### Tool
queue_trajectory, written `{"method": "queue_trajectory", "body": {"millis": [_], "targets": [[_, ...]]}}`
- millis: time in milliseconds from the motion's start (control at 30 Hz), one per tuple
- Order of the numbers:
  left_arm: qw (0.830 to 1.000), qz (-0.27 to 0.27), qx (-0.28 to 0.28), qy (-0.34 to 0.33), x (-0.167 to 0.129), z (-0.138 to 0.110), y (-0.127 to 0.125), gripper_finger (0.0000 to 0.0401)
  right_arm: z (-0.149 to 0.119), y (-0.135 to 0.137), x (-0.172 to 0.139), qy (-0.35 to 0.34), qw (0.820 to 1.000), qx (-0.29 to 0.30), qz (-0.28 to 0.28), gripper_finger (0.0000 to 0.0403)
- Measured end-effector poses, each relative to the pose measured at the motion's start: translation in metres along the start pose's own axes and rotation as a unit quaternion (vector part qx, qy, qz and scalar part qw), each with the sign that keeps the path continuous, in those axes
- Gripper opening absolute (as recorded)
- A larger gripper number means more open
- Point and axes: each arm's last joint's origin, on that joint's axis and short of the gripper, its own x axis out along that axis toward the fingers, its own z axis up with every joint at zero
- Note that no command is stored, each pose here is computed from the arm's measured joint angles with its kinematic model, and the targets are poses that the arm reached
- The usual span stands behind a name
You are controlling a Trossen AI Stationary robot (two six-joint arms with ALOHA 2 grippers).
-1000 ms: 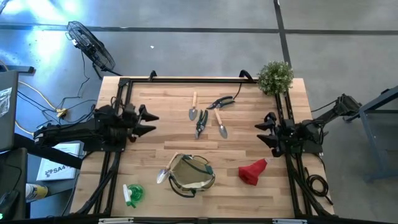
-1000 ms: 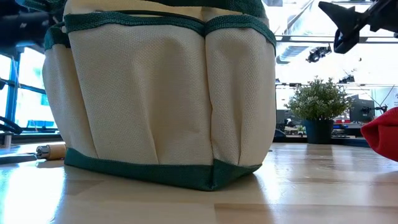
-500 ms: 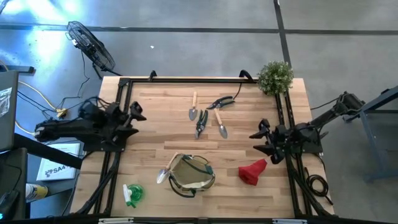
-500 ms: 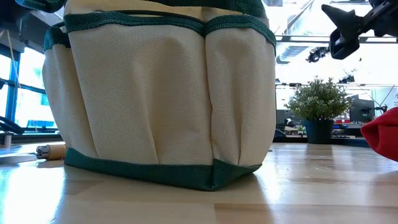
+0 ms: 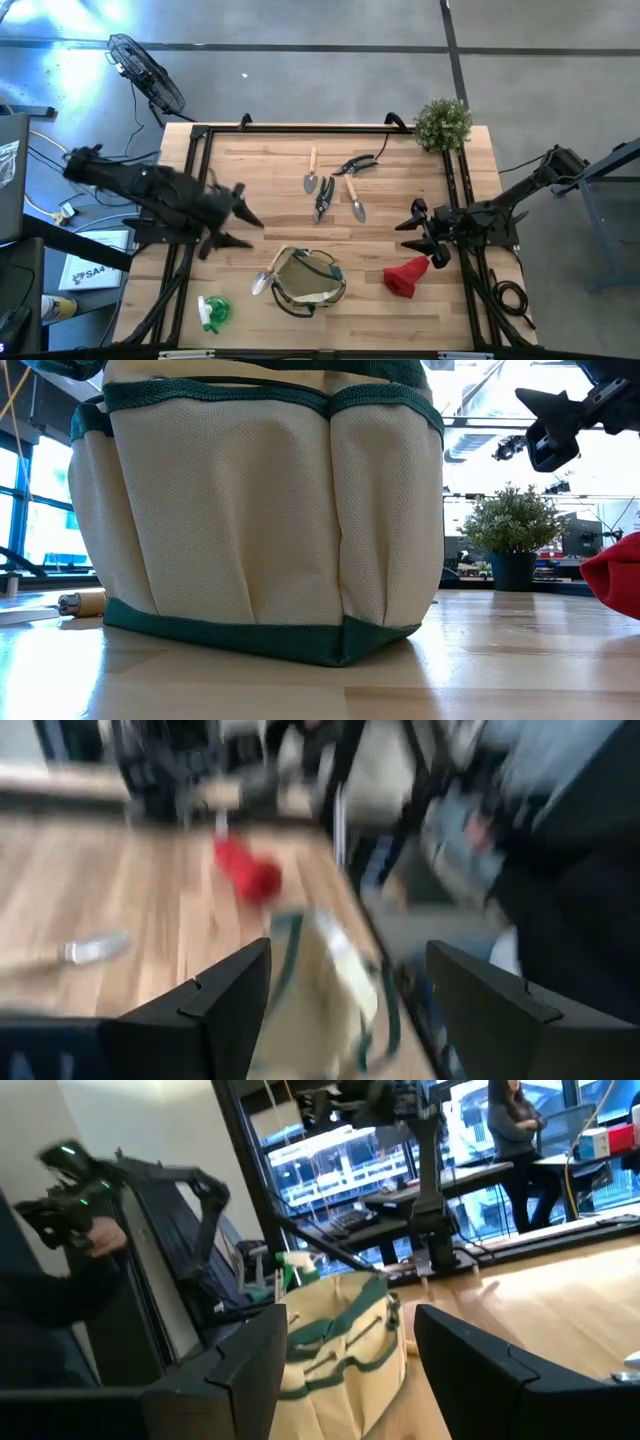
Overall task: Pick & Place Garden tools in Gardening bag
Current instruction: Put the spray bottle into the gardening bag
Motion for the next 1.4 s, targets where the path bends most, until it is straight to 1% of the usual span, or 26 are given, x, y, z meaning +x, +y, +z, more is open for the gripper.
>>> {"method": "queue_trajectory", "body": {"millis": [67, 100, 167, 267, 400, 433, 467, 533, 567, 600, 633, 700, 767, 900, 967, 1067, 1200, 1233, 1267, 1333, 1400], "targets": [[0.997, 0.042, -0.017, 0.070, 0.013, 0.008, -0.009, 0.0260, -0.001, 0.000, 0.000, 0.002, 1.000, -0.001, -0.001, 0.0212], [0.992, 0.072, -0.028, 0.101, 0.019, 0.012, -0.012, 0.0260, -0.001, 0.000, 0.000, 0.004, 1.000, -0.001, -0.001, 0.0212], [0.975, 0.144, -0.060, 0.160, 0.029, 0.018, -0.015, 0.0260, -0.002, 0.000, 0.001, 0.006, 1.000, 0.007, -0.002, 0.0212], [0.934, 0.238, -0.132, 0.232, 0.042, 0.026, -0.017, 0.0260, -0.003, 0.000, 0.001, 0.010, 0.999, 0.033, -0.004, 0.0213], [0.863, 0.324, -0.217, 0.320, 0.053, 0.027, -0.019, 0.0260, -0.004, 0.000, 0.001, 0.019, 0.998, 0.061, 0.005, 0.0213], [0.846, 0.340, -0.238, 0.335, 0.057, 0.025, -0.020, 0.0260, -0.004, 0.000, 0.001, 0.020, 0.998, 0.061, 0.010, 0.0213], [0.839, 0.337, -0.257, 0.342, 0.064, 0.023, -0.021, 0.0260, -0.004, 0.001, 0.001, 0.022, 0.998, 0.061, 0.016, 0.0213], [0.832, 0.318, -0.286, 0.353, 0.071, 0.021, -0.023, 0.0260, -0.004, 0.001, 0.001, 0.021, 0.997, 0.070, 0.020, 0.0213], [0.823, 0.317, -0.304, 0.361, 0.072, 0.020, -0.025, 0.0260, -0.003, 0.001, 0.001, 0.018, 0.997, 0.078, 0.020, 0.0213], [0.809, 0.324, -0.320, 0.373, 0.073, 0.017, -0.026, 0.0260, -0.003, 0.001, 0.001, 0.017, 0.996, 0.087, 0.019, 0.0213], [0.799, 0.327, -0.330, 0.380, 0.075, 0.016, -0.026, 0.0260, -0.003, 0.001, 0.001, 0.018, 0.995, 0.097, 0.021, 0.0213], [0.799, 0.319, -0.329, 0.389, 0.081, 0.010, -0.032, 0.0260, -0.004, 0.001, 0.002, 0.023, 0.993, 0.114, 0.024, 0.0213], [0.791, 0.320, -0.332, 0.402, 0.080, 0.004, -0.037, 0.0260, -0.006, 0.002, 0.002, 0.030, 0.991, 0.130, 0.024, 0.0213], [0.767, 0.308, -0.367, 0.427, 0.074, -0.007, -0.056, 0.0260, -0.011, 0.005, 0.002, 0.048, 0.986, 0.156, 0.023, 0.0213], [0.755, 0.314, -0.384, 0.429, 0.070, -0.013, -0.071, 0.0260, -0.014, 0.007, 0.002, 0.058, 0.985, 0.163, 0.019, 0.0213], [0.742, 0.321, -0.402, 0.431, 0.061, -0.022, -0.094, 0.0260, -0.017, 0.010, 0.002, 0.058, 0.983, 0.172, 0.007, 0.0213], [0.716, 0.347, -0.439, 0.417, 0.048, -0.036, -0.121, 0.0260, -0.021, 0.013, 0.003, 0.057, 0.984, 0.169, -0.004, 0.0213], [0.716, 0.347, -0.437, 0.420, 0.045, -0.039, -0.127, 0.0260, -0.021, 0.013, 0.003, 0.058, 0.984, 0.166, -0.006, 0.0213], [0.721, 0.341, -0.426, 0.426, 0.042, -0.042, -0.133, 0.0260, -0.022, 0.014, 0.003, 0.060, 0.985, 0.163, -0.006, 0.0213], [0.740, 0.318, -0.387, 0.448, 0.035, -0.047, -0.142, 0.0260, -0.023, 0.014, 0.004, 0.059, 0.986, 0.154, -0.011, 0.0213], [0.766, 0.283, -0.329, 0.474, 0.028, -0.052, -0.151, 0.0260, -0.025, 0.013, 0.004, 0.058, 0.987, 0.148, -0.022, 0.0213]]}}
